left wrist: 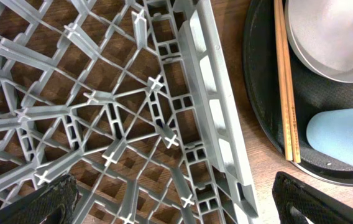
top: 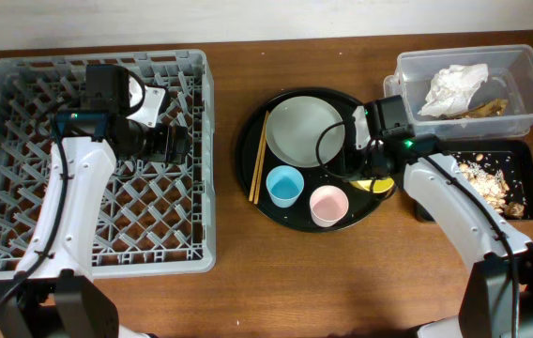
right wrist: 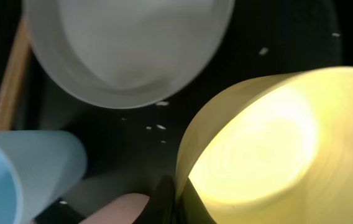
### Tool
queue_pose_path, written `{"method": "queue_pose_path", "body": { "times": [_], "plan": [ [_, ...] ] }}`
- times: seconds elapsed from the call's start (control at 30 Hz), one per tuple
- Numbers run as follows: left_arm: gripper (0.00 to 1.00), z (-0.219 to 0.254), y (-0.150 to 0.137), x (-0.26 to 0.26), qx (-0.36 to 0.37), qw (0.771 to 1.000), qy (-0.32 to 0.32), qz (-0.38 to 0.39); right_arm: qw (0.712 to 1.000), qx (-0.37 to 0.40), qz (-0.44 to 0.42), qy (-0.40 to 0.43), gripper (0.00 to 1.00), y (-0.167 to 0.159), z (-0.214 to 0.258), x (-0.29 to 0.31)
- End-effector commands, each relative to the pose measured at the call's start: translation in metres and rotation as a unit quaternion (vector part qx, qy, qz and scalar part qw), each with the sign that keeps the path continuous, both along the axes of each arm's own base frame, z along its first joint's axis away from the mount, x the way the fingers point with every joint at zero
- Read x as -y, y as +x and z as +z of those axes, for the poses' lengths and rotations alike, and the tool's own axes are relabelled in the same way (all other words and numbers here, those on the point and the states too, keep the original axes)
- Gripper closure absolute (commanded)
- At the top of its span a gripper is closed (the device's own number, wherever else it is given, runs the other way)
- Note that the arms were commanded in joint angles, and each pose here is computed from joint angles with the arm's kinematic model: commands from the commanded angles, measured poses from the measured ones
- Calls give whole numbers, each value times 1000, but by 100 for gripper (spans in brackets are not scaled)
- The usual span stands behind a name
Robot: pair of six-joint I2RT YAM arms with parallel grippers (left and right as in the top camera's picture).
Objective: Sort waste into correct bins and load items into the dishwasher rack
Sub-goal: 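Return the yellow bowl to the round tray with right gripper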
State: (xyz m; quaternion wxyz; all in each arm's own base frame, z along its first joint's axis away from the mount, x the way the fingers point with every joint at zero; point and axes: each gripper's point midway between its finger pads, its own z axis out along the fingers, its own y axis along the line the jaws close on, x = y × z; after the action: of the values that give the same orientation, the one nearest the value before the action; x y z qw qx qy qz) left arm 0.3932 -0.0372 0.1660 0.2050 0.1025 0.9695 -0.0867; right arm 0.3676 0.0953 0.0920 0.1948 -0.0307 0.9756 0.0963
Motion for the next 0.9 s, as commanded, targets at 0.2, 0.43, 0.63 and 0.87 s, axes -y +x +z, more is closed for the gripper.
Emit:
{"method": "queue_pose_path", "body": {
  "times": [0.2, 0.43, 0.63, 0.87],
  "plan": [
    [1, 9, 5, 0, 13, 1000, -4, -3, 999, -30, 6, -19, 90, -2, -24, -3],
    [1, 9, 5, 0, 13, 1000, -4, -3, 999, -22, 37, -15, 40, 0, -9, -18],
    [1, 10, 9, 0, 22, 1000, -4, -3, 999, -8, 40, -6, 36, 14, 75, -24],
    [1, 12, 10, 4, 25, 1000, -16, -8, 999, -7, 40, -6, 23, 12, 98, -24]
  ]
}}
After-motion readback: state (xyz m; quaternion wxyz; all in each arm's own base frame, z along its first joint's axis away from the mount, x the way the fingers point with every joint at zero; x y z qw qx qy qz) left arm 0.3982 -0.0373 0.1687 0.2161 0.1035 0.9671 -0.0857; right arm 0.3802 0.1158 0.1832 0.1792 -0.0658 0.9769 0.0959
